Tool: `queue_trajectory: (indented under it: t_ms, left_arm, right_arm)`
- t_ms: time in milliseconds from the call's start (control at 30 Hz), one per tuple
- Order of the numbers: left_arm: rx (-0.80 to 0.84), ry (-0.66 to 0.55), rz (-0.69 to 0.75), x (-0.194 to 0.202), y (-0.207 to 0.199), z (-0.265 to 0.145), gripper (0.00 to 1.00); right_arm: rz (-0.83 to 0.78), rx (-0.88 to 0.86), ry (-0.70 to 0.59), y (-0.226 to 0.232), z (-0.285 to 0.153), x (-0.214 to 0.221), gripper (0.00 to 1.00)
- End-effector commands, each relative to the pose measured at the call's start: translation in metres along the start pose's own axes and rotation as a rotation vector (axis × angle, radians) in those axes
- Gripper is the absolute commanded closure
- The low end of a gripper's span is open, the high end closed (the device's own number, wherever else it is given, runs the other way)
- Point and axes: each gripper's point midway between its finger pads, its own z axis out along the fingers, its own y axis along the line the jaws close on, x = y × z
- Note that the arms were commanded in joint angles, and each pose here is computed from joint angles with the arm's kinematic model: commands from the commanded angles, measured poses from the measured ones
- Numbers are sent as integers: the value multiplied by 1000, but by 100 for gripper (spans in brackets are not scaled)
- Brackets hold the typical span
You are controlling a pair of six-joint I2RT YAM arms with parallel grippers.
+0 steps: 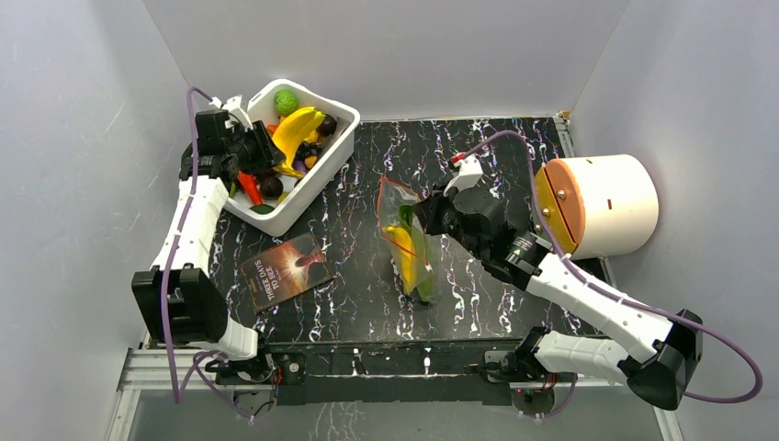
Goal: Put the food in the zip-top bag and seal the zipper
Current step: Pick up the fake fruit from the bin, then place the fake fruit in the zipper food storage bag.
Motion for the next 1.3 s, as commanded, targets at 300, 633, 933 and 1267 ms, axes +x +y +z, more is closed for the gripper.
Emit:
queue_trajectory:
  t_ms: [300,633,933,1267]
  left_arm:
    - [436,26,-15,8,-113,-53,89]
    - [642,126,0,42,-174,-87,90]
    - [856,92,-85,45,-224,-127,90]
    - [1006,64,-175,58,-264,-138,92]
  right_arm:
    - [112,-7,-205,18,12,-58,100]
    - [68,-75,-296,32,8,-82,100]
    - [117,-120,-300,41,8,-85,100]
    - [223,-153,-319,49,11,-90,100]
